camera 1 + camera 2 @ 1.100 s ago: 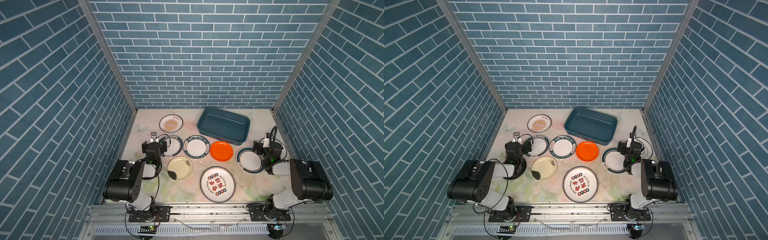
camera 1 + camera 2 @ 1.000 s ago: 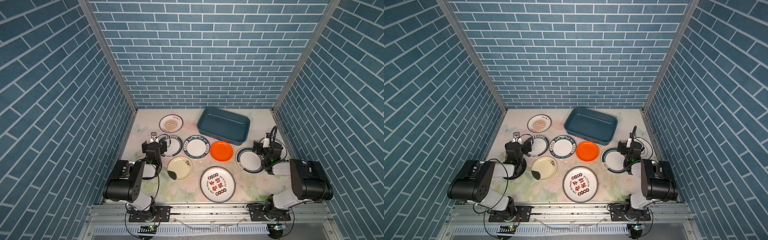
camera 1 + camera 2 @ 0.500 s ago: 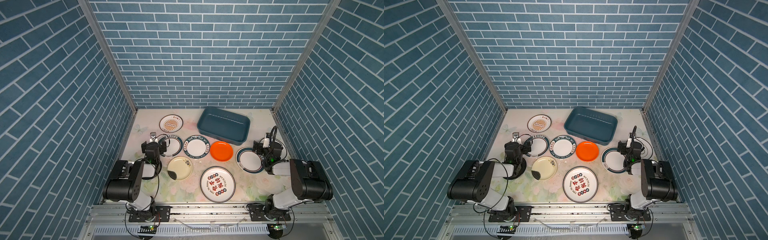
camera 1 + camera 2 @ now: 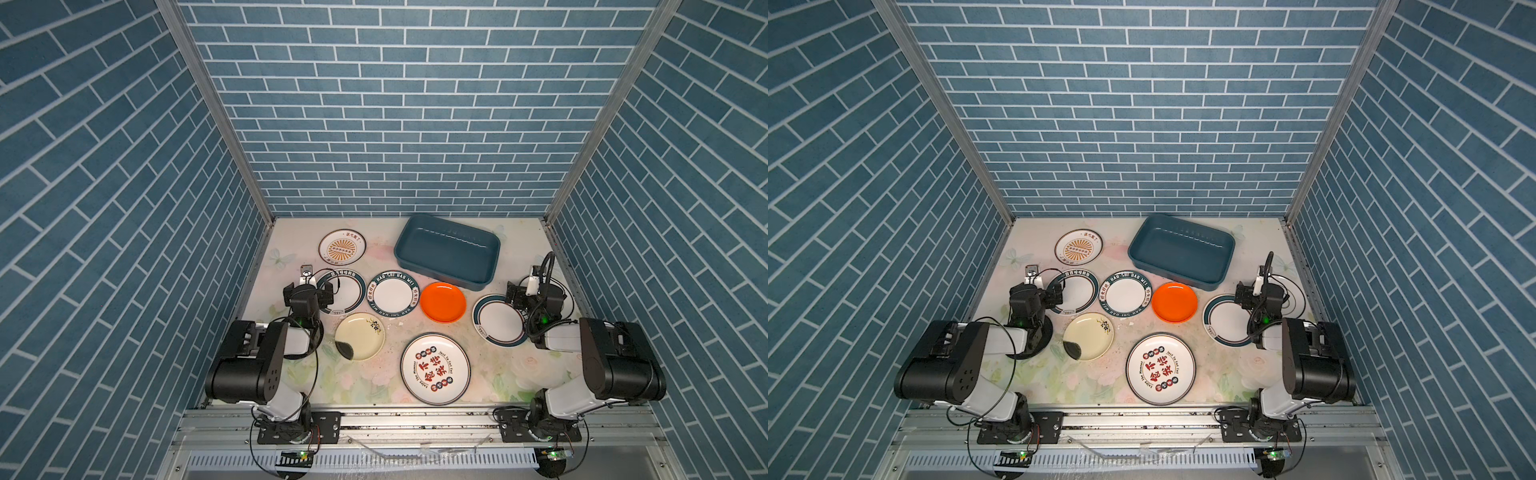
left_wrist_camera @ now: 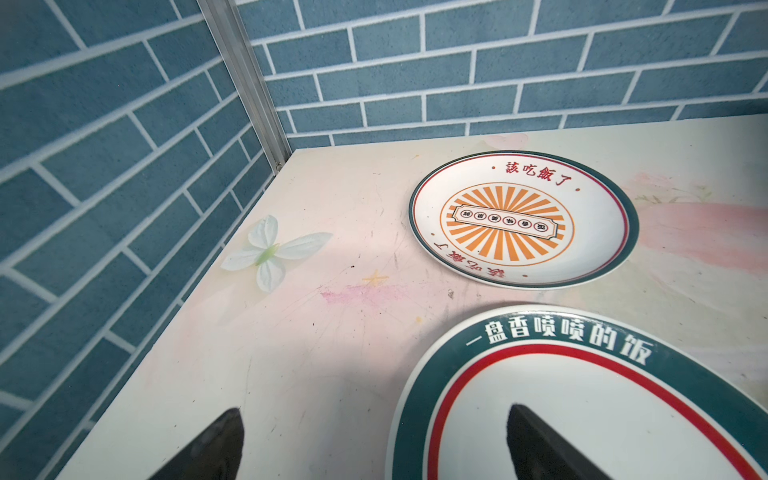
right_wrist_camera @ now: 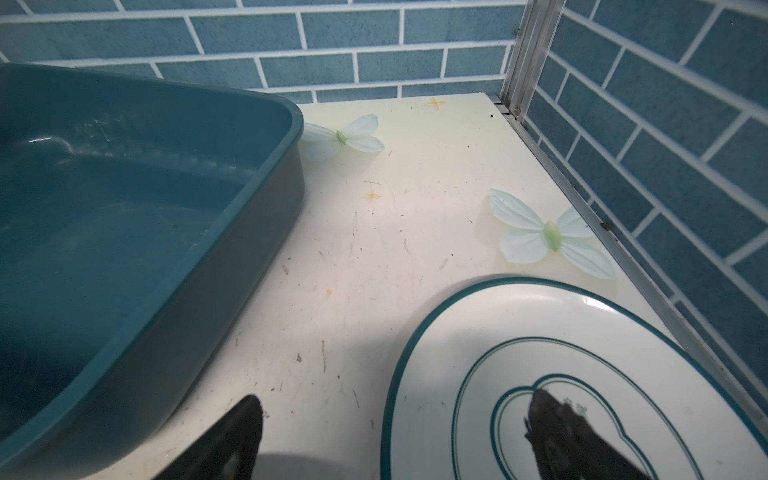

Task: Place the plates into the plastic bin on the countertop
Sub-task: 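Move the right gripper toward the large white red-lettered plate while the left arm rises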

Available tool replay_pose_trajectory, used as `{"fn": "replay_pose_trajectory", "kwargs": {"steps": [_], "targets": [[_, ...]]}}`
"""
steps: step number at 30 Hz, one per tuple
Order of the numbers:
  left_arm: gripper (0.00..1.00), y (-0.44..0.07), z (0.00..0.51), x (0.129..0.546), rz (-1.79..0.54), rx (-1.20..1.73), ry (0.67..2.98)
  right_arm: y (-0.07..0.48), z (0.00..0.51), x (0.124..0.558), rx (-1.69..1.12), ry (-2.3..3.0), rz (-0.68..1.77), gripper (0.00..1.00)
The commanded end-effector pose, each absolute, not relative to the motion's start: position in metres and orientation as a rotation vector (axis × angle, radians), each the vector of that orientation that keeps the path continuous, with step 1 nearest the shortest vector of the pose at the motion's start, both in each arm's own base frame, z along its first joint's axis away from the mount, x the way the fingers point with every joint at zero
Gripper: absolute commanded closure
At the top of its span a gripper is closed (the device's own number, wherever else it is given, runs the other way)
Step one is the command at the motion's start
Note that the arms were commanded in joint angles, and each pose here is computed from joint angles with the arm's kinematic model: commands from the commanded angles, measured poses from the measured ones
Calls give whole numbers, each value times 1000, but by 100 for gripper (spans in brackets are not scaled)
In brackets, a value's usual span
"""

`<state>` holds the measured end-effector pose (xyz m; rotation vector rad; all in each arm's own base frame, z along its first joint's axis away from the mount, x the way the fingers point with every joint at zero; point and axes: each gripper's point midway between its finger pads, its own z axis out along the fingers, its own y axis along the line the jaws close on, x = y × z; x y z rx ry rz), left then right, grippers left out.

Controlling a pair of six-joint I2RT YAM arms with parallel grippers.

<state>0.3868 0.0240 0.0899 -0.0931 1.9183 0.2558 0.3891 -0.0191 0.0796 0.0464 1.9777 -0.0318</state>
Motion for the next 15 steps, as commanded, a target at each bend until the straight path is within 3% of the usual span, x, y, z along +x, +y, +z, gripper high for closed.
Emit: {"fn": "replay_pose_trajectory", "kwargs": {"steps": [1, 7, 15], "targets": [[1, 24, 97, 390, 247, -95, 1904, -19, 87, 396, 43, 1953, -26, 1], [1, 46, 121, 371, 328, -238, 1855, -21, 105, 395, 52, 1977, -38, 1], [1, 51, 132, 367, 335, -350, 1977, -37, 121, 388, 178, 2005, -104, 3]]}}
